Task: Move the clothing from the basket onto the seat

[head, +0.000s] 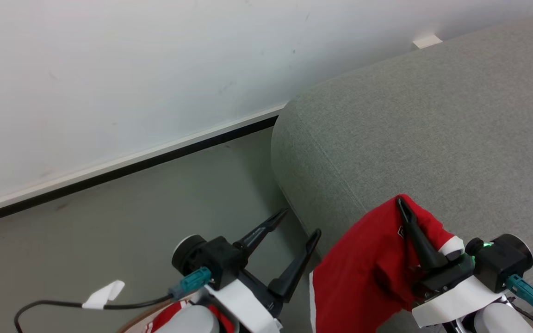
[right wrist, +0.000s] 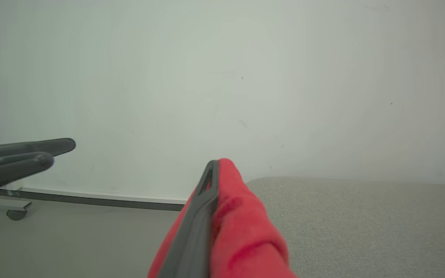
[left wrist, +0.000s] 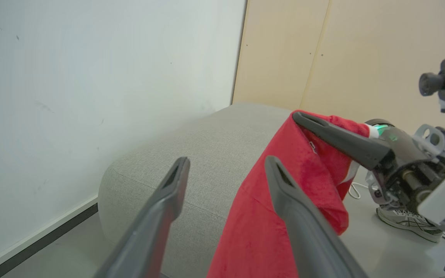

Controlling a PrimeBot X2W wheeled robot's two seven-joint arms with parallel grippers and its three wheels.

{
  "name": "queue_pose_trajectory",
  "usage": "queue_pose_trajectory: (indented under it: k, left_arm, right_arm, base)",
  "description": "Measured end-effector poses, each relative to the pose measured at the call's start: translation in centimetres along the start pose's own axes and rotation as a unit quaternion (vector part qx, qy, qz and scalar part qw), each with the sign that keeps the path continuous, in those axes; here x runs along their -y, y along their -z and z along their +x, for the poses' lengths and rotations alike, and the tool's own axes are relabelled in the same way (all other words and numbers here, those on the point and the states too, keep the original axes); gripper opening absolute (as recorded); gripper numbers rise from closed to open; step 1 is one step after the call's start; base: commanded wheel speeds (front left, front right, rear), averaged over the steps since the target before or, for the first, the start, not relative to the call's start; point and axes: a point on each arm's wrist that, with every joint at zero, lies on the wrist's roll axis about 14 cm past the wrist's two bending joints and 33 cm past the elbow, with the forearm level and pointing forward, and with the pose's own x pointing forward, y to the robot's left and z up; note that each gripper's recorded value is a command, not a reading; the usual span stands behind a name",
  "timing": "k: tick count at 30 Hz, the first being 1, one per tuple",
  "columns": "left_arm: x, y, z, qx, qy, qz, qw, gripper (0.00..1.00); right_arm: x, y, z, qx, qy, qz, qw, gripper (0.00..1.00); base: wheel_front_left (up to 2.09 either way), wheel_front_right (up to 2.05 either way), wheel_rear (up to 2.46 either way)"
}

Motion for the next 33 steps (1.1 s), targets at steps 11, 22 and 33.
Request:
queue_pose_trajectory:
  k: [11, 22, 33]
  left_arm:
    - [-2.4, 1.8, -0.9, -0.011, -0.021, -0.018, 1.0, 1.0]
    - [-8.4, 4.7, -3.7, -0.033, -0.066, -0.036, 0.997, 1.0]
    - [-14.1, 7.8, -7.6, -0.052, -0.131, -0.055, 0.988, 1.0]
  right_arm:
    - [1.8, -0.9, 3.7, 0.015, 0.015, -0.022, 1.0, 0.0]
    - [7.3, -5.6, 15.0, 0.048, 0.028, -0.07, 0.996, 0.0]
    - [14.3, -4.4, 23.0, 0.006, 0.099, -0.113, 0.989, 0.0]
  base:
    - [0.0, 0.0, 0.0]
    - [0.0, 0.0, 0.0]
    - [0.0, 0.0, 0.0]
